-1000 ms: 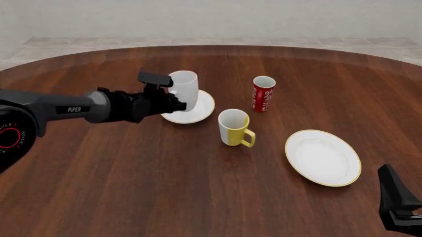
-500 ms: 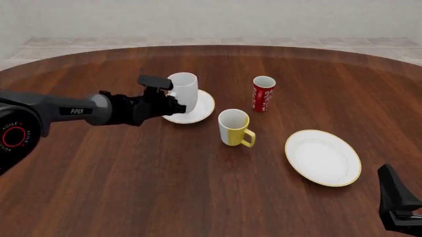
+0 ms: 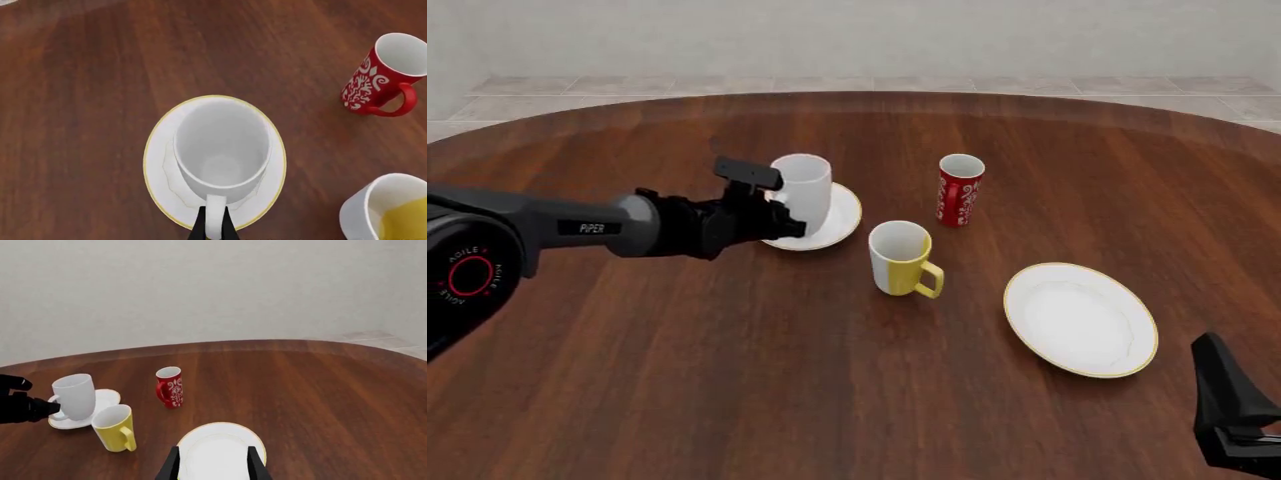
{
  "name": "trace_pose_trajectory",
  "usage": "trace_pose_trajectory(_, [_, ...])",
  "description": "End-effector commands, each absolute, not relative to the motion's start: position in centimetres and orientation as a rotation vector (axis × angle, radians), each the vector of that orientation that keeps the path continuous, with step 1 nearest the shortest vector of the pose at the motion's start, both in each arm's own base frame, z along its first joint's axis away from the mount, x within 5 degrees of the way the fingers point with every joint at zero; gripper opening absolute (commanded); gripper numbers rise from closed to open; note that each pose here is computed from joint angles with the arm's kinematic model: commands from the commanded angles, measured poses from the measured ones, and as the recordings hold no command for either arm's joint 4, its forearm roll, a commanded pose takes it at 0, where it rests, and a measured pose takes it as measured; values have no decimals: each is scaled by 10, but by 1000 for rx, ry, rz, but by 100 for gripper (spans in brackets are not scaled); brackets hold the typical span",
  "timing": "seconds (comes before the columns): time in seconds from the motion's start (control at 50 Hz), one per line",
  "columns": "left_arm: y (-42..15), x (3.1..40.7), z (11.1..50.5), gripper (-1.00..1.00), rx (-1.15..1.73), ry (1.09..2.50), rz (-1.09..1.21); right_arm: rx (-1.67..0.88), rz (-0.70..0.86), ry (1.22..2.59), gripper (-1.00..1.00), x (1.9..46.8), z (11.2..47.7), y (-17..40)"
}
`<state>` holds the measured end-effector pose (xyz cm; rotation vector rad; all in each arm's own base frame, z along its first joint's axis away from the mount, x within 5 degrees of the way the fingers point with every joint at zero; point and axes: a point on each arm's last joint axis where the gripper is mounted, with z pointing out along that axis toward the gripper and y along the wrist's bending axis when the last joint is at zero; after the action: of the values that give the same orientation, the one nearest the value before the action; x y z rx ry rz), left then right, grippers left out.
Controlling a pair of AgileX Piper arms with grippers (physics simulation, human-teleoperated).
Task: Put the white mug on the left plate.
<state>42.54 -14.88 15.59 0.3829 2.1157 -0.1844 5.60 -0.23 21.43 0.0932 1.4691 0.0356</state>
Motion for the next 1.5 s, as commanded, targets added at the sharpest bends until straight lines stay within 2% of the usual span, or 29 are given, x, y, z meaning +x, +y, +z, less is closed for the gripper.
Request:
trace_pose_trajectory(0.02, [-150, 427, 156, -100, 403, 2112, -174, 94, 36, 1468, 100, 56, 214, -2])
trace_pose_trajectory(1.5, [-157, 423, 136, -100, 419, 2167, -185, 96, 33, 1466, 100, 56, 215, -3])
